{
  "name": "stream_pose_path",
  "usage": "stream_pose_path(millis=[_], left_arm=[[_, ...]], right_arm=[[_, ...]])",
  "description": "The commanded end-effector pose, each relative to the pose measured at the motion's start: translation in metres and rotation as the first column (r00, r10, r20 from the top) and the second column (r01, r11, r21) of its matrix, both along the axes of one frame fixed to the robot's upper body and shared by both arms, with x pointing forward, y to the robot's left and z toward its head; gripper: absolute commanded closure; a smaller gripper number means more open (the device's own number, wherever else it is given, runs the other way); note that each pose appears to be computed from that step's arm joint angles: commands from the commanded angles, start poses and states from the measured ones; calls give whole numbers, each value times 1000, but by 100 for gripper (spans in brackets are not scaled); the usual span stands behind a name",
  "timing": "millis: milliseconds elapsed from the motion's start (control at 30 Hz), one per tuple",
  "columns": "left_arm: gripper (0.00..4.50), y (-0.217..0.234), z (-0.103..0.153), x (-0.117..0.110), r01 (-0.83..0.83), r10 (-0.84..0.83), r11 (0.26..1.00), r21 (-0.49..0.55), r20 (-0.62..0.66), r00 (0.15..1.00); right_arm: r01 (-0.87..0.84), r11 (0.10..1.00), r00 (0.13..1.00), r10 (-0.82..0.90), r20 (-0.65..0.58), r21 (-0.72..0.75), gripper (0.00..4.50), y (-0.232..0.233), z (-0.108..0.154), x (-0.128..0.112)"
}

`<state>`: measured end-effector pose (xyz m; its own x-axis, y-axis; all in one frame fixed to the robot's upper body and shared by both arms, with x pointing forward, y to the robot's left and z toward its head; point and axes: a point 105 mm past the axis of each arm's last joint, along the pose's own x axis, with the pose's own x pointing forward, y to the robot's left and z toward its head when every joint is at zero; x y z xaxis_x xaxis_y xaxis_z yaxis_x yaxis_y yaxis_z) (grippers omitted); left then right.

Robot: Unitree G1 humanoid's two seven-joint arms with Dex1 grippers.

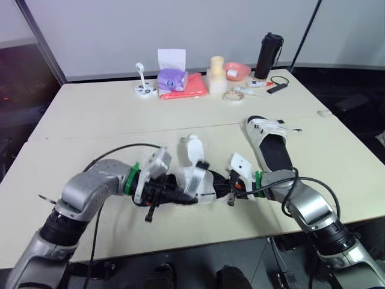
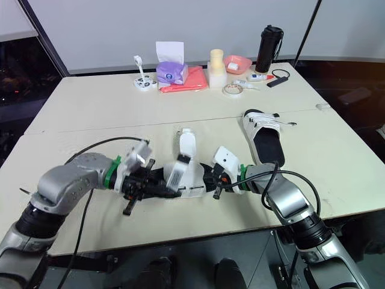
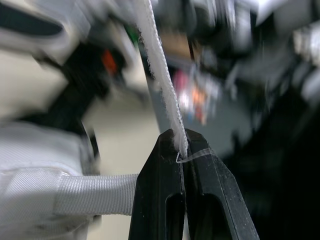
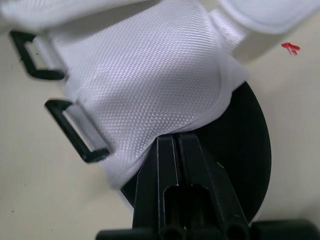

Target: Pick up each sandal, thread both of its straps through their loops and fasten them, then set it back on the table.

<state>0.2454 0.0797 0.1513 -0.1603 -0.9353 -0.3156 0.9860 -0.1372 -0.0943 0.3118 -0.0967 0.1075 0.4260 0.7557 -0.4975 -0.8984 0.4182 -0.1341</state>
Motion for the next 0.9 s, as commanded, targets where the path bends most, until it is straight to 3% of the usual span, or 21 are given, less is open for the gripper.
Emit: stream_pose_path(millis=[33, 267, 367, 467, 500, 700, 800, 900], left_arm=[[440, 5, -28, 4, 69, -101, 988, 139, 235, 967], [440, -8, -26, 23, 68, -83, 997, 48, 536, 840], [349, -12, -22, 24, 86, -78, 996, 15, 595, 800], [215, -14, -18, 21, 110, -86, 994, 4, 650, 755], [215, -13, -17, 20, 118, -90, 993, 1, 653, 752], [215, -6, 2, 10, 83, -33, 994, -71, 531, 847], [215, 6, 29, 12, -26, 91, 984, -174, 375, 923], [215, 20, 39, 13, -122, 168, 975, -185, 259, 951]], right_arm=[[21, 999, 1000, -22, -21, -31, 450, -6, -8, 1], [24, 999, 999, -25, -23, -31, 450, -7, -8, 1], [24, 999, 999, -25, -24, -33, 450, -8, -8, 1], [23, 999, 999, -24, -24, -34, 450, -8, -8, 1], [22, 999, 999, -23, -24, -34, 450, -7, -8, 2], [17, 999, 1000, -18, -26, -34, 450, -6, -9, 2], [16, 999, 1000, -17, -25, -34, 450, -6, -9, 2], [14, 999, 1000, -15, -25, -32, 450, -6, -9, 2]])
